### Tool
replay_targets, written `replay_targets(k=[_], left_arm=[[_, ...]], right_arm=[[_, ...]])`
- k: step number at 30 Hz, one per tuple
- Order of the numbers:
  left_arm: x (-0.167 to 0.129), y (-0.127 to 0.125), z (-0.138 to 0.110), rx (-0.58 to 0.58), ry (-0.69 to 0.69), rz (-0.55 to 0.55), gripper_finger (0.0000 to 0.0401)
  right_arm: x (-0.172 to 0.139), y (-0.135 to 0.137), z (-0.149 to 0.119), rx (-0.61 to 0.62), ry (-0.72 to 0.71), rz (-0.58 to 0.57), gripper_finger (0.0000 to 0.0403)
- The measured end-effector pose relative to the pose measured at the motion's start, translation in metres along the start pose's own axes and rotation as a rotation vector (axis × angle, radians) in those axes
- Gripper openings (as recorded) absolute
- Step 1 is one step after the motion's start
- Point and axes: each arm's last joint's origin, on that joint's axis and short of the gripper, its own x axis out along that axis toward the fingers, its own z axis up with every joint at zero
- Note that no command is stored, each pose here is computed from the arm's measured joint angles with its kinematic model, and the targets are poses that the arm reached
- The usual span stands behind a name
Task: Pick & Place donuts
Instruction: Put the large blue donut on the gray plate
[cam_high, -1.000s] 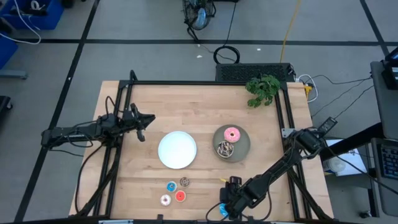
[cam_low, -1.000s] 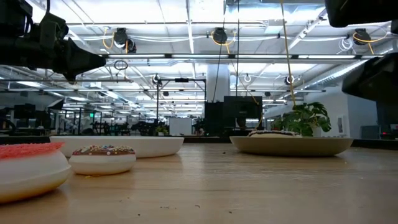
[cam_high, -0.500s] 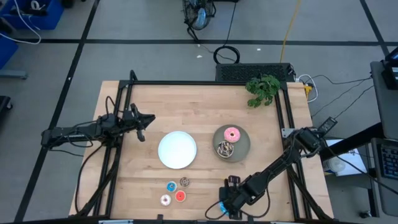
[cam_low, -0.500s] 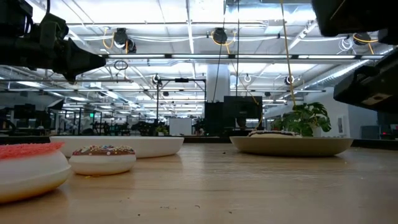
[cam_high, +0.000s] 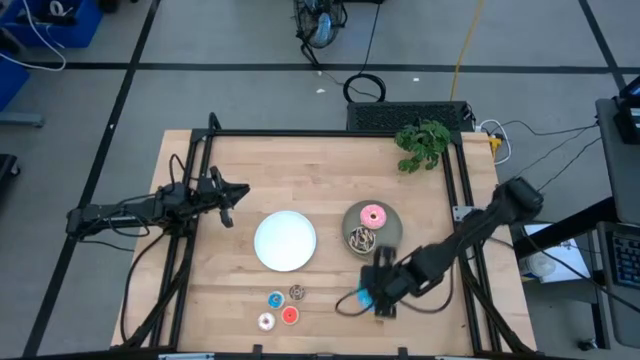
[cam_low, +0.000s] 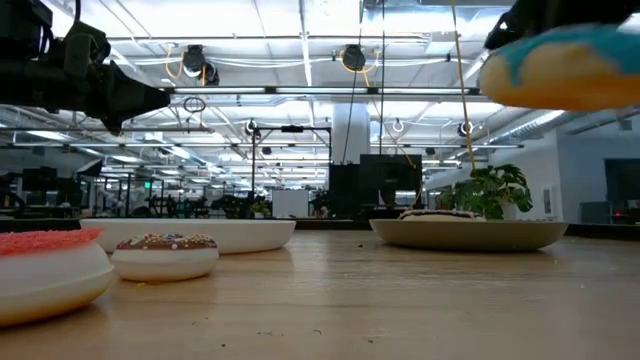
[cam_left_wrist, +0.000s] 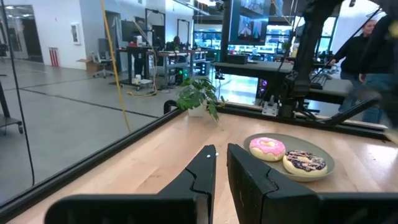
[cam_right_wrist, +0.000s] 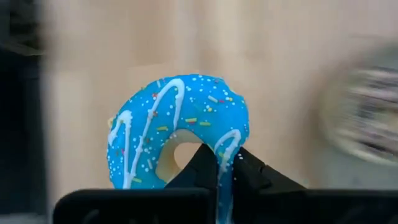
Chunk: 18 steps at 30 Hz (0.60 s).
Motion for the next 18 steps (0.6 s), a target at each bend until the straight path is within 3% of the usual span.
replay_targets(k=[4,7,18], left_arm=[[0.000,0.000,0.000,-0.001,0.000,0.000,0.0047],[0.000,0.000,0.000,0.001,0.000,0.000,0.0047],[0.000,0.000,0.000,0.001,-0.002,0.000,0.0047]], right_arm=[[-0.033,-0.038,-0.008,0.139,0.028,-0.213,0.0011],[-0.044,-0.061,-0.016,0.249,0.113,-0.303,0.0008],[0.009,-0.120,-0.030,0.396,0.267,-0.254,0.0008]])
